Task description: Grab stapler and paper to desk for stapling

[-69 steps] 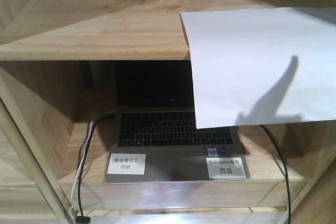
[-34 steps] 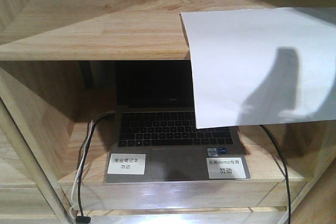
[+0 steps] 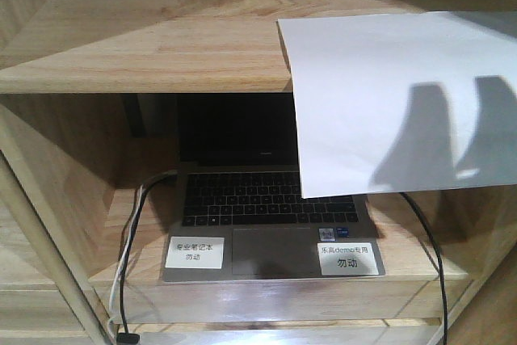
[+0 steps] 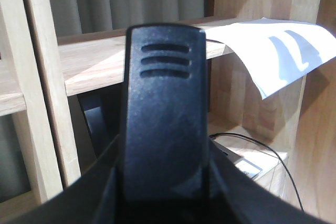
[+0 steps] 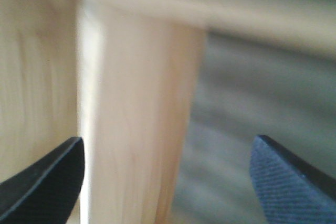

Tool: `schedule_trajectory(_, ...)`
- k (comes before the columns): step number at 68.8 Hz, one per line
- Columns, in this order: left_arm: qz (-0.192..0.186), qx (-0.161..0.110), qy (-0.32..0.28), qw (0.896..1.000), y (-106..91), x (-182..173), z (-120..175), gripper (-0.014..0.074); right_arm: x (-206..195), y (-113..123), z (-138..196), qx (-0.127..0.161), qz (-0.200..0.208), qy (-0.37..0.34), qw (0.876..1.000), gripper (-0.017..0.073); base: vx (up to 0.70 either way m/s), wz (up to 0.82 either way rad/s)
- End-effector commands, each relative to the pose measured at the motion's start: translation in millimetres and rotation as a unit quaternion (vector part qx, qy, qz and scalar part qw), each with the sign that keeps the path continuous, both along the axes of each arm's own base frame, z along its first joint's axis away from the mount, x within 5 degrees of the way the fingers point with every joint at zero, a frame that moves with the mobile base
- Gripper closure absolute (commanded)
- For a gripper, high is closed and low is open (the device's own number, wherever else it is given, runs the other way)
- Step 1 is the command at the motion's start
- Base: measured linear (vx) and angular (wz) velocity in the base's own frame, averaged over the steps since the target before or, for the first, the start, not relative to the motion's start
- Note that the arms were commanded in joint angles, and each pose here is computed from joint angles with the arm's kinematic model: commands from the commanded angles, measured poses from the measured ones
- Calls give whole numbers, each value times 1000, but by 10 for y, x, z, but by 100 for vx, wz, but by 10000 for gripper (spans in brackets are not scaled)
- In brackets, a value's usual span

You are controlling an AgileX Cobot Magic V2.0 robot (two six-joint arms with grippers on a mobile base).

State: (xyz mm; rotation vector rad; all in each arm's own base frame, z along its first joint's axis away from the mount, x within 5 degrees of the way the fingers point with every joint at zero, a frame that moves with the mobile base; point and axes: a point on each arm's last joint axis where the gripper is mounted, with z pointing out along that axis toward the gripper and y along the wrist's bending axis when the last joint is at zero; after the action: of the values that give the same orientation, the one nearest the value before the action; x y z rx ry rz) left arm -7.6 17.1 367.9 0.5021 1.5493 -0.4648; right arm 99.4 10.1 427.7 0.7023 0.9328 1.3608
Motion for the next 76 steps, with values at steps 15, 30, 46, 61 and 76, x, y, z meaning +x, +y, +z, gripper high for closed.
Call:
schedule_trajectory(15,-5,-35,-49,998,-5,-6,172,600,-33,254,-244,-21,119,-31,992,-34,0,0)
schedule_trajectory(30,-5,-35,-49,998,-5,-6,172,600,-257,258,-462,-31,152,-9,988,-34,0,0)
schedule_trajectory(46,-5,-35,-49,998,-5,-6,172,600,-446,219,-832,-38,189,55,980,-34,0,0)
schedule_trajectory(61,-5,-35,-49,998,-5,-6,172,600,-400,265,-1236,-17,220,112,969,-34,0,0)
schedule_trajectory(76,-5,-35,-49,998,-5,-6,172,600,-354,292,-1569,-25,218,127,967,-34,0,0)
